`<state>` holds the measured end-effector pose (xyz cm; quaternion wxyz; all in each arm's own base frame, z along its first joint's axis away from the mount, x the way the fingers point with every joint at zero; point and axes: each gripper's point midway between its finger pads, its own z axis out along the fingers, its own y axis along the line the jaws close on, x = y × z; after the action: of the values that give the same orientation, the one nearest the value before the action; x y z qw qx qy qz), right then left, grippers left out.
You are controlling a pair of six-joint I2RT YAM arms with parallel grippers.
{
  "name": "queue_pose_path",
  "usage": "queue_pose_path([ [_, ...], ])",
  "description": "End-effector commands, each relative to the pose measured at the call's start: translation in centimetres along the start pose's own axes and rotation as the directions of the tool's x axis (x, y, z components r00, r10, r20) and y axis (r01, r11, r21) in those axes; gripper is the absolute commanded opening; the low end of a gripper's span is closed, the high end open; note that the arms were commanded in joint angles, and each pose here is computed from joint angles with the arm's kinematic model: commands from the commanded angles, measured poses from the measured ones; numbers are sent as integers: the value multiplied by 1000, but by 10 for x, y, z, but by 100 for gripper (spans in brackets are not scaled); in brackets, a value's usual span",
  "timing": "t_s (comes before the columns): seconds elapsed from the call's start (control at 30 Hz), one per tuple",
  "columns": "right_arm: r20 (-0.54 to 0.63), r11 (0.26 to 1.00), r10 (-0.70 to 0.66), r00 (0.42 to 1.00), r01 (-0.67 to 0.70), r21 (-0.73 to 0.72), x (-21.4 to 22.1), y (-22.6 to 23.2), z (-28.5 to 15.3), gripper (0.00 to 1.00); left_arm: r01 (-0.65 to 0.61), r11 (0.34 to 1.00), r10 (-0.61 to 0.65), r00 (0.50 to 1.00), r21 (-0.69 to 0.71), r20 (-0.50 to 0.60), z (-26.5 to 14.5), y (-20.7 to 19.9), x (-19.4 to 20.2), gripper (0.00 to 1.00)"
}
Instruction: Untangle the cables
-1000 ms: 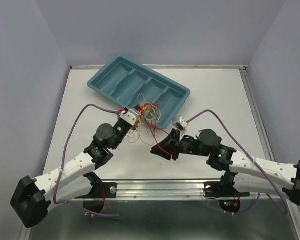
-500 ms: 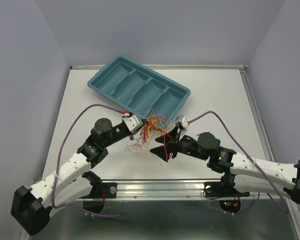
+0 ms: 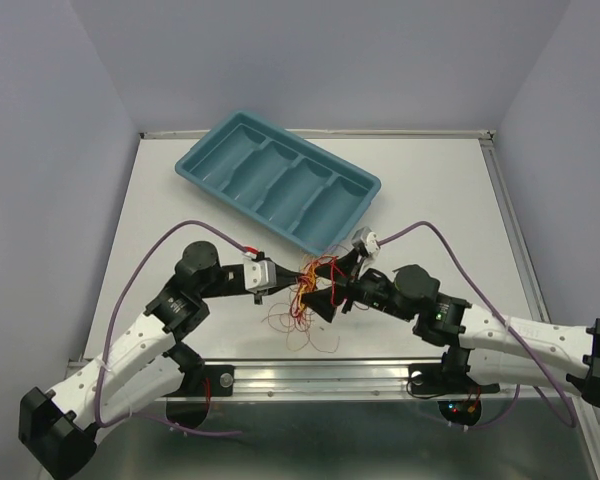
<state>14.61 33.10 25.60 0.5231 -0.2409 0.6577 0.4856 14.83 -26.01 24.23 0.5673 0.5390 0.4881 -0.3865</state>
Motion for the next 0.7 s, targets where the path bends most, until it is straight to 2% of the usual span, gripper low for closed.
queue_pose_path([
  [0.0, 97, 998, -8, 995, 14, -61, -25, 15, 4, 88, -39, 991, 30, 997, 129, 72, 2, -18, -26, 0],
  [0.03, 103, 998, -7, 995, 14, -67, -25, 16, 4, 85, -36, 988, 25, 997, 153, 76, 2, -22, -26, 0],
  [0.13, 94, 998, -19, 995, 24, -60, -23, 14, 8, 60, -33, 983, 18, 996, 182, 82, 2, -26, -28, 0],
  [0.17, 93, 998, -19, 996, 24, -60, -22, 14, 8, 42, -39, 986, 25, 996, 165, 85, 1, -24, -31, 0],
  [0.2, 91, 998, -19, 996, 24, -59, -21, 14, 7, 37, -43, 988, 31, 996, 147, 86, 0, -22, -32, 0],
  [0.3, 102, 998, -10, 995, 17, -64, -24, 15, 2, 34, -56, 994, 47, 995, 96, 91, -3, -16, -37, 0],
  [0.33, 113, 998, -3, 994, 11, -70, -27, 16, -2, 21, -52, 998, 48, 995, 47, 85, -4, -8, -37, 0],
  [0.37, 118, 997, -1, 993, 10, -72, -29, 17, -4, 12, -44, 999, 43, 996, 20, 80, -4, -3, -36, 0],
  [0.43, 102, 994, 2, 995, 9, -105, -31, 25, -8, 1, -30, 997, 36, 997, -78, 71, -5, 14, -35, 0],
  [0.57, 91, 997, -5, 996, 12, -76, -37, 23, -11, 1, 2, 960, 11, 999, -280, 46, -11, 54, -31, 0],
  [0.67, 104, 997, -14, 995, 6, 74, -44, -2, -18, 1, 29, 922, -25, 1000, -387, 16, -15, 80, -19, 0],
])
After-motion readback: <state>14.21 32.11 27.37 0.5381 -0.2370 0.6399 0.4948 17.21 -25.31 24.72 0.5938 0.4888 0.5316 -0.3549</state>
